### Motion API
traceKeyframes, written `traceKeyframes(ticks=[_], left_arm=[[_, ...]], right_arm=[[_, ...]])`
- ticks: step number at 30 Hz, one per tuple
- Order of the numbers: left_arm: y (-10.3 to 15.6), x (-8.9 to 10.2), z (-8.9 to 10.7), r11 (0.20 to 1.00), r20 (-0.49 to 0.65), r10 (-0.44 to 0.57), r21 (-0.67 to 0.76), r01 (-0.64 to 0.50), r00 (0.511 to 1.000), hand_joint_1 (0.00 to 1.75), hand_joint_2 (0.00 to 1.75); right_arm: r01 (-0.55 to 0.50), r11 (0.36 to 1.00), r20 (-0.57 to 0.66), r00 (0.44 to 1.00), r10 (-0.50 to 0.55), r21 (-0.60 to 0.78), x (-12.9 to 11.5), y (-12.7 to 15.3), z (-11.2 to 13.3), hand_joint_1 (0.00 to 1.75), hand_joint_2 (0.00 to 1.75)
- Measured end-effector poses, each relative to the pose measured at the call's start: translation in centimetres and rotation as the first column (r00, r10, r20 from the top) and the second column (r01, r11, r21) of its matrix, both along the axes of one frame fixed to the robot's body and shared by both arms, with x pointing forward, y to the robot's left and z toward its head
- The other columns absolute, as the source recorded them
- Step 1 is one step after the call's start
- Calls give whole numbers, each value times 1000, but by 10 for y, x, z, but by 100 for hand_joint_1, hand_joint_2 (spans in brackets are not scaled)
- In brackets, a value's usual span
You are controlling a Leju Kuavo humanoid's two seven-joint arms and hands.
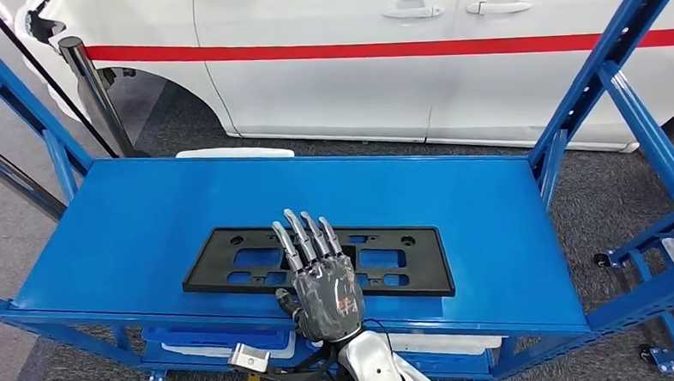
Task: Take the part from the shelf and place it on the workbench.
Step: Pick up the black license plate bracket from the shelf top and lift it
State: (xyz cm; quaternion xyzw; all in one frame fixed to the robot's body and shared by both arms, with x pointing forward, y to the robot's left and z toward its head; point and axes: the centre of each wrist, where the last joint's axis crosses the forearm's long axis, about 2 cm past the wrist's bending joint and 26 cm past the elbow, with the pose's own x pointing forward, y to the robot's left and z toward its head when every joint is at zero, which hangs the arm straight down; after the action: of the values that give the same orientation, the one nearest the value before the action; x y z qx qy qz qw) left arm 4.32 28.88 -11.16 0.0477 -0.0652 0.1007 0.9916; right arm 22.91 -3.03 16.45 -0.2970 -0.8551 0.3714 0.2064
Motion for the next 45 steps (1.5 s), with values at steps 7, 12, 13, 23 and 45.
traceKeyframes(ticks=[7,12,13,23,45], left_arm=[[0,-2,0,1000,-3,0,1,0,1000,0,0],[2,-1,0,1000,-1,0,6,0,1000,0,0],[2,0,0,1000,-1,0,6,0,1000,0,0],[1,0,0,1000,-2,8,7,-8,1000,0,0],[6,-2,0,999,5,35,0,-35,999,0,0]], right_arm=[[0,1000,-5,1000,0,-7,0,0,0,0,175],[0,1000,-3,1000,0,-6,1,1,0,0,175],[0,1000,-2,1000,0,-5,1,1,0,0,175],[9,1000,-74,997,-10,-22,3,0,-1,0,175],[93,981,-362,920,-149,-168,37,-17,-14,0,175]])
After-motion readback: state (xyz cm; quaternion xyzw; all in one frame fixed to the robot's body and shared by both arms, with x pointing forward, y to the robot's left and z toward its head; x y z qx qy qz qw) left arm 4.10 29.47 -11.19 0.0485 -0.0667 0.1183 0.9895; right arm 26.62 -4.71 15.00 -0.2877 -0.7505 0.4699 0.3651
